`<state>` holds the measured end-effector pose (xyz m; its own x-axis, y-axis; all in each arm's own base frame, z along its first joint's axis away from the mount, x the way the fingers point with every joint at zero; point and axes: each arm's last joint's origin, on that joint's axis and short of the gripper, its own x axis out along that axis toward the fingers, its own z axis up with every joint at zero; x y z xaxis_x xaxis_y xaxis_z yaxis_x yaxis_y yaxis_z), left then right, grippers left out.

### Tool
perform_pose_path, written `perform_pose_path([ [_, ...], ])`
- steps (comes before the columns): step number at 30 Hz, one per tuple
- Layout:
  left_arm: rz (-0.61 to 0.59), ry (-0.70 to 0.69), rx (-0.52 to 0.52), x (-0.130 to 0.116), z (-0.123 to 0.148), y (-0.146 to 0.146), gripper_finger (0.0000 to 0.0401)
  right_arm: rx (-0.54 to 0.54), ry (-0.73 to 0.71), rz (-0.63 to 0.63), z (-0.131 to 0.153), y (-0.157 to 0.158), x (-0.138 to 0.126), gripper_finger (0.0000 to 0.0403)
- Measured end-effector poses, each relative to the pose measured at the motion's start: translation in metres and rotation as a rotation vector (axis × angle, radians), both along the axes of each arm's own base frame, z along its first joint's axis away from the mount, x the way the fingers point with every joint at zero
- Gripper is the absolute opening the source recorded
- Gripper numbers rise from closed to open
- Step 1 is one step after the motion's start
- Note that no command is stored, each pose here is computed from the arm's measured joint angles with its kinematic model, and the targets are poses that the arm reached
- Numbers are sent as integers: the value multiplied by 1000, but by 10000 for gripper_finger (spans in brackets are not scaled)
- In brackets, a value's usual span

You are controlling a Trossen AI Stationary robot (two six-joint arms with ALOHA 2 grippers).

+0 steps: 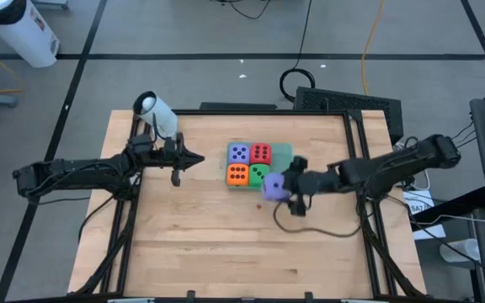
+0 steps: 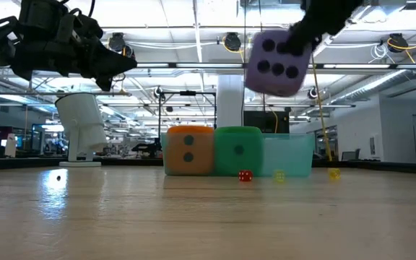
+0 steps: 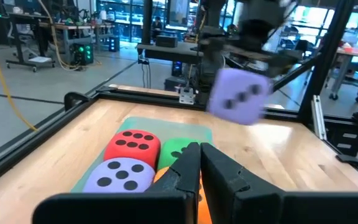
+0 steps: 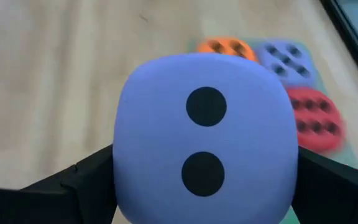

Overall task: Pick & Place Dice
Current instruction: Put the big purple die into the green bin

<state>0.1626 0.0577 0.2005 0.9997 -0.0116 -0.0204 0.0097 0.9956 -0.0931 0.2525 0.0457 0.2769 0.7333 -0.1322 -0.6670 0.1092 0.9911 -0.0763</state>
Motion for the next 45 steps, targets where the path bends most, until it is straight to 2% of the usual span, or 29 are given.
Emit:
perform_pose_path([
  [3,-10,0,5,1,0,-2,24,-26,57,-49,-4,-18,-1,360],
  [9,-11,1,23,1,0,-2,24,-85,222,-44,-26,-38,7,362],
  [13,-12,9,22,1,-1,-2,24,-117,263,-39,-33,-47,12,363],
  [24,-11,20,37,1,-2,-2,24,-183,321,31,-40,-51,13,363],
  [36,-11,20,37,1,-2,-2,24,-163,357,43,-48,-54,17,365],
  [42,-11,21,37,1,-2,-2,24,-184,344,54,-48,-54,19,393],
  [45,-11,26,26,1,-3,-2,24,-159,313,69,-47,-53,22,393],
])
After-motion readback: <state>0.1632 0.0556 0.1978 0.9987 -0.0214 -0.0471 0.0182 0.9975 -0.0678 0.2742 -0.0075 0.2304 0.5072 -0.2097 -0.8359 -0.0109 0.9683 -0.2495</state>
